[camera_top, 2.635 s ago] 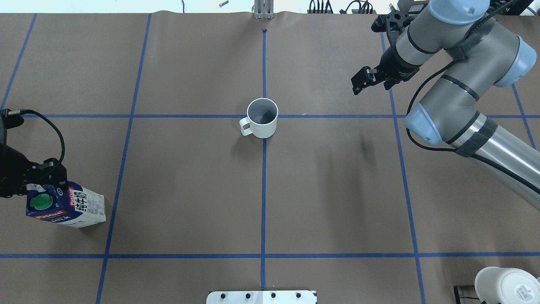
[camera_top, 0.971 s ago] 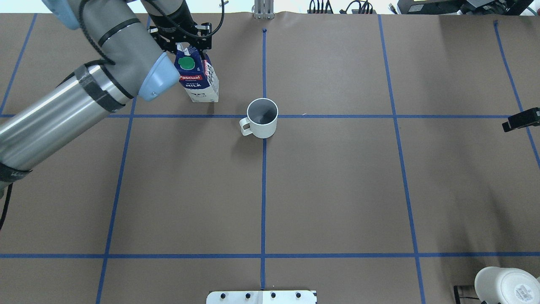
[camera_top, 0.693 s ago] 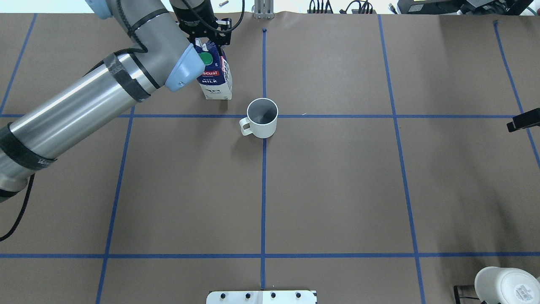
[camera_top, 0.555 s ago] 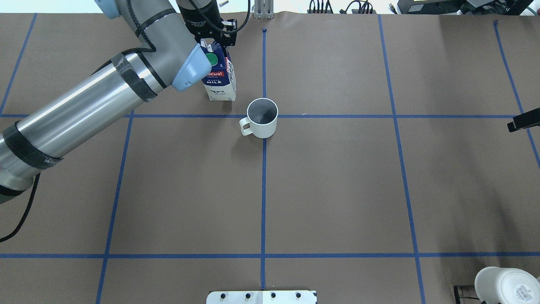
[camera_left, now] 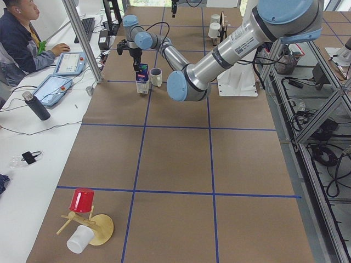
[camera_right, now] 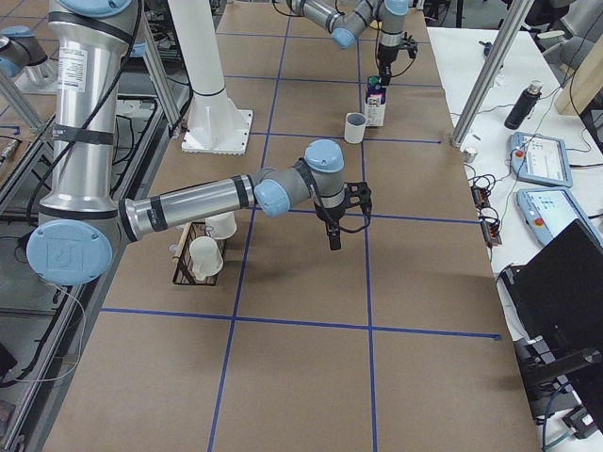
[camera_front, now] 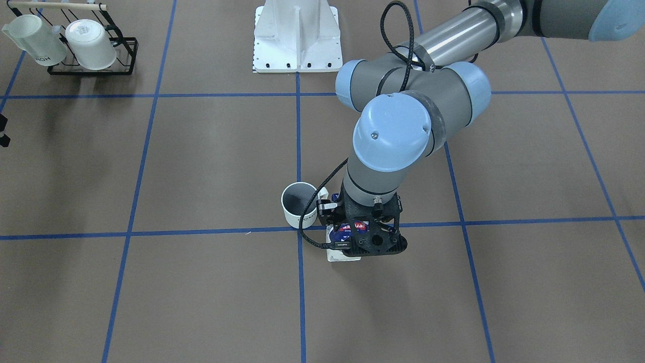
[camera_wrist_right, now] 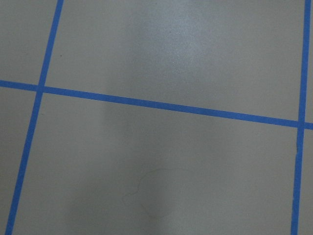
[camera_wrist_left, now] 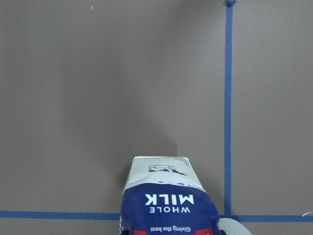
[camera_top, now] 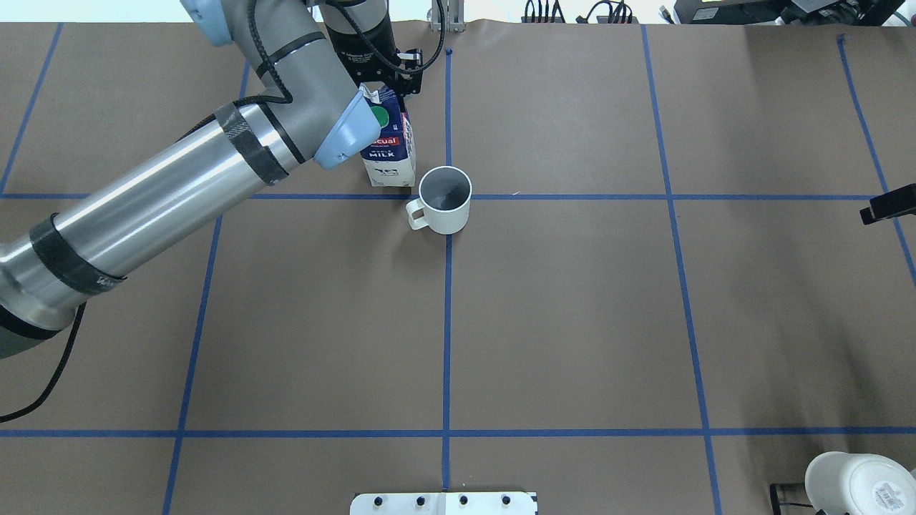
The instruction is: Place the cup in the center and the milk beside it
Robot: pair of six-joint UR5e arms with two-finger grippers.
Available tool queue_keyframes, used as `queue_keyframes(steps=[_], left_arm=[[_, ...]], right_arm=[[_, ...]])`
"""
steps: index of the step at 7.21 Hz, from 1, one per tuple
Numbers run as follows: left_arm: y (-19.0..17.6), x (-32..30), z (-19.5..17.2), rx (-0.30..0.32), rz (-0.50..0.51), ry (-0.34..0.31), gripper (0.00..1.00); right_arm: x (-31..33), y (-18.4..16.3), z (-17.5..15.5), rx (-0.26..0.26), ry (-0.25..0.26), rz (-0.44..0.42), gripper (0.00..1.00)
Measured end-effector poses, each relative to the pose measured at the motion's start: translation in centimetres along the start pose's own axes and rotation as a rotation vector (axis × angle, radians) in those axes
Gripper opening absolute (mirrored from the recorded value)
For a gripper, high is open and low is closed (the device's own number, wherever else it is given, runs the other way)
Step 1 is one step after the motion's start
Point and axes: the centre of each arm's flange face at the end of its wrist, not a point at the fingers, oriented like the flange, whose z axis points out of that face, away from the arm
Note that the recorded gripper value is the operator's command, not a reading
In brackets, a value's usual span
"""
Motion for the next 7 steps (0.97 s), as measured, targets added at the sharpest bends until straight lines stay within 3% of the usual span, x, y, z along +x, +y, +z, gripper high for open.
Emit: queue_keyframes(steps=[2,4,6,7], left_arm=[[0.2,0.1,-1.0,-0.001,0.002,0.020,0.99],[0.2,-3.9,-4.8,0.020,-0.007,0.078,0.99],[2.8,-16.1,-7.4,0.070,0.013,0.087,0.99],[4.9,-23.9,-8.2,0.089,0.087,0.053,0.99]], right_arm=[[-0.3,-0.2,-0.2,0.005,-0.003,-0.003,1.00],[-0.4,-0.3,-0.3,0.009,-0.005,-0.003,1.00],[-0.5,-0.5,-0.3,0.010,-0.006,-0.004,1.00],[-0.4,-0.6,-0.1,0.008,-0.005,-0.003,1.00]])
